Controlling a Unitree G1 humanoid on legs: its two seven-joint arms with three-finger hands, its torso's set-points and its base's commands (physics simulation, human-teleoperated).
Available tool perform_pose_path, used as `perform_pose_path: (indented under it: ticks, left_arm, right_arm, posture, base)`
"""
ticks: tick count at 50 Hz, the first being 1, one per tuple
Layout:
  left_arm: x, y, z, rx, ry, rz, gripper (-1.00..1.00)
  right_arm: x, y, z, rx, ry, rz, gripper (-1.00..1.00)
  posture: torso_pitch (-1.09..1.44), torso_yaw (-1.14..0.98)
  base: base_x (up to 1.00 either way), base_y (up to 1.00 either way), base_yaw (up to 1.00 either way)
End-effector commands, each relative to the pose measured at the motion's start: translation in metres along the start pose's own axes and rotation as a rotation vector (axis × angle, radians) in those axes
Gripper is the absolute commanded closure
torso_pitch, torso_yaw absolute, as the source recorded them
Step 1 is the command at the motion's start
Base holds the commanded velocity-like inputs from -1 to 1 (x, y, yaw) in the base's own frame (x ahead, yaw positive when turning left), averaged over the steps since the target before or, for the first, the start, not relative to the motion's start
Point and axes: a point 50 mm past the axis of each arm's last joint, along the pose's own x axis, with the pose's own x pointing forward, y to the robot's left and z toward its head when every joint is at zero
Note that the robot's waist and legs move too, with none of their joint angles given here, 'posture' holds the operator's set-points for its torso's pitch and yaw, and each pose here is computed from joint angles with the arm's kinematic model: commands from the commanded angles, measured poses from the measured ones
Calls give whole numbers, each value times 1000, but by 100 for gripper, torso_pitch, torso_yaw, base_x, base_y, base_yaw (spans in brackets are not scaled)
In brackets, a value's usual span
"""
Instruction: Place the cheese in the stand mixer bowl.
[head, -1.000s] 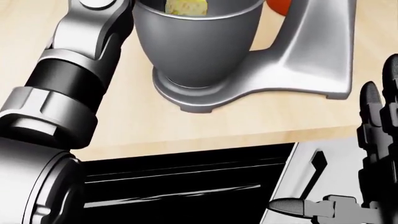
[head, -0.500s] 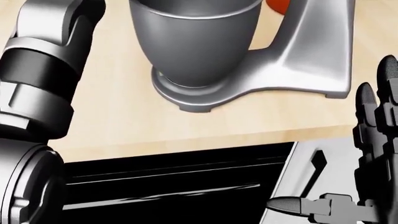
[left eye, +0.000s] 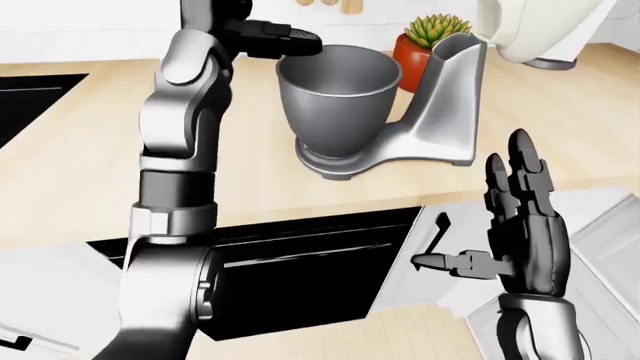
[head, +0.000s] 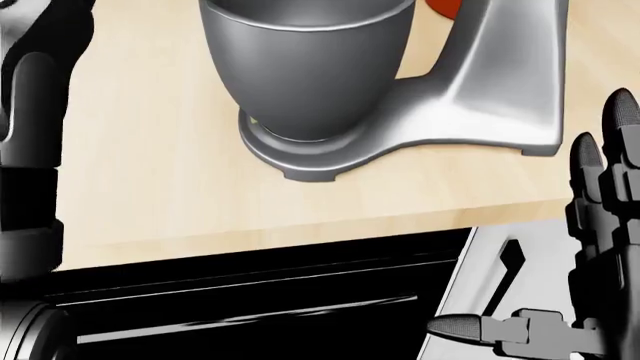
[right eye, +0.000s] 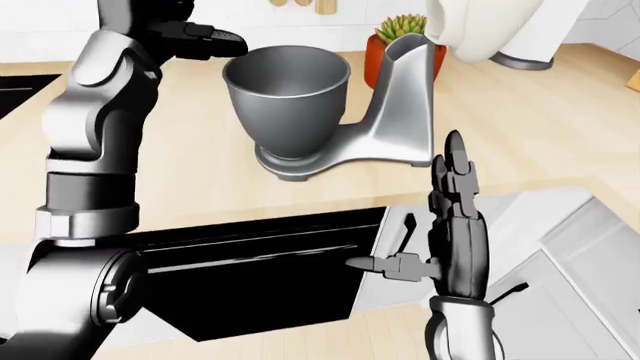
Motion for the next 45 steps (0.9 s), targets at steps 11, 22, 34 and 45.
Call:
perform_pose_path:
  ticks: [11,22,34,45]
  left_arm:
    - [-32,7,38,-34,-91,12,-100]
    - [-60,18,41,-29,-74,31,-100]
    - [-90,28,36,-17,-58,52,-100]
    - [-113,36,32,-20,-60,68,-100]
  right_arm:
    - [0,0,14,-4,-79,-1,-96]
    - [0,0,14,0,-81,1,-96]
    - [0,-1,14,4,-82,0,-96]
    - [0,0,14,2,-82,1,-96]
  posture:
    - [0,0]
    - [0,0]
    - [0,0]
    - [0,0]
  base:
    - [0,0,0]
    - [0,0,0]
    - [0,0,0]
    - [0,0,0]
